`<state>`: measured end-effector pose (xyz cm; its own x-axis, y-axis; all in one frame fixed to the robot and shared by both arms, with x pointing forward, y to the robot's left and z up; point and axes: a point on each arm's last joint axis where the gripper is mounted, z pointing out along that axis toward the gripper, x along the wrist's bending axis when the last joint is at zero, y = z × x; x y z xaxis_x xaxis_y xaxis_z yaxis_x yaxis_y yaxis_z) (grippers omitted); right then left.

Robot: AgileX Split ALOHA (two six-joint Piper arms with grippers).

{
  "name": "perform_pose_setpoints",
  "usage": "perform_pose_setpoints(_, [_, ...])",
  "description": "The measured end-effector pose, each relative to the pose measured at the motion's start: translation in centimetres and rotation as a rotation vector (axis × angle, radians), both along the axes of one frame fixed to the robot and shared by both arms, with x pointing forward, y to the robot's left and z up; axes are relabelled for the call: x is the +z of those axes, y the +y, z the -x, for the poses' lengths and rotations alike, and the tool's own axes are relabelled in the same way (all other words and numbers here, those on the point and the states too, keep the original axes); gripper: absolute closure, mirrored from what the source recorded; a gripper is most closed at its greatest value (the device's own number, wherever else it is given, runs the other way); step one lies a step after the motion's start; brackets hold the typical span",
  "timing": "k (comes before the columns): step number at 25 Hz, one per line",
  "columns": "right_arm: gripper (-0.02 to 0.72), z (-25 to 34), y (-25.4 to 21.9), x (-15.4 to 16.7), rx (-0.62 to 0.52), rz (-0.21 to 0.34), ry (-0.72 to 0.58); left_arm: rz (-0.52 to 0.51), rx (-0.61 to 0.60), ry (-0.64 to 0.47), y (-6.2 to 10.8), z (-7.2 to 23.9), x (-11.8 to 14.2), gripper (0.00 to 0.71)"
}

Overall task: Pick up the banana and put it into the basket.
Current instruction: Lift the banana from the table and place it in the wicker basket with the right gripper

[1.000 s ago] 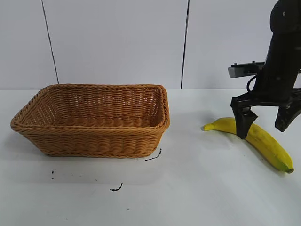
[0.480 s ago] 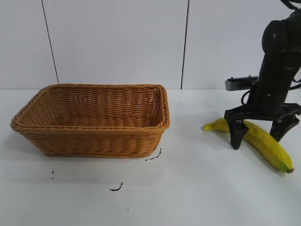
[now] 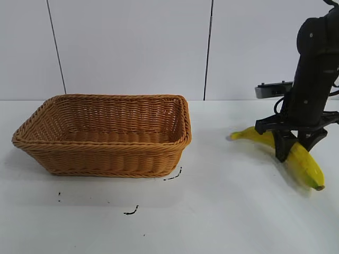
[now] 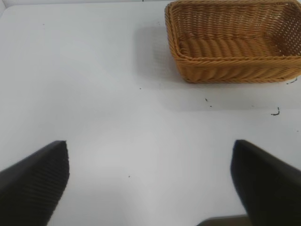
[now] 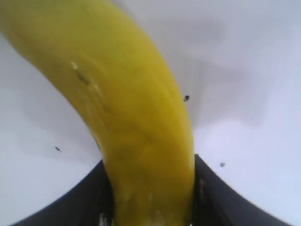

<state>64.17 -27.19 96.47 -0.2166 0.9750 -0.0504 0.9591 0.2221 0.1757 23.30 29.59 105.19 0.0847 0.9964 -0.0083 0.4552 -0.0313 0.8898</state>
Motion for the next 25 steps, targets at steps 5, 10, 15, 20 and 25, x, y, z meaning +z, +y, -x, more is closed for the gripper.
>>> perform_pose_setpoints(5, [0.419, 1.5, -0.1, 4.3, -0.001, -0.004, -0.048, 0.000, 0.000, 0.000, 0.0, 0.0, 0.0, 0.017])
perform_pose_setpoints(10, [0.419, 1.7, 0.2, 6.9, 0.003, -0.005, -0.047, 0.000, 0.000, 0.000, 0.0, 0.0, 0.0, 0.017])
perform_pose_setpoints(15, [0.419, 1.0, 2.8, 9.8, 0.071, -0.015, -0.129, 0.000, 0.000, 0.000, 0.0, 0.0, 0.0, 0.017])
perform_pose_setpoints(20, [0.419, 1.6, 7.6, 11.2, 0.205, -0.026, -0.174, 0.000, 0.000, 0.000, 0.0, 0.0, 0.0, 0.017])
perform_pose_setpoints(25, [0.419, 2.9, 12.6, 11.6, 0.383, -0.026, -0.196, 0.000, 0.000, -0.001, 0.0, 0.0, 0.0, 0.017])
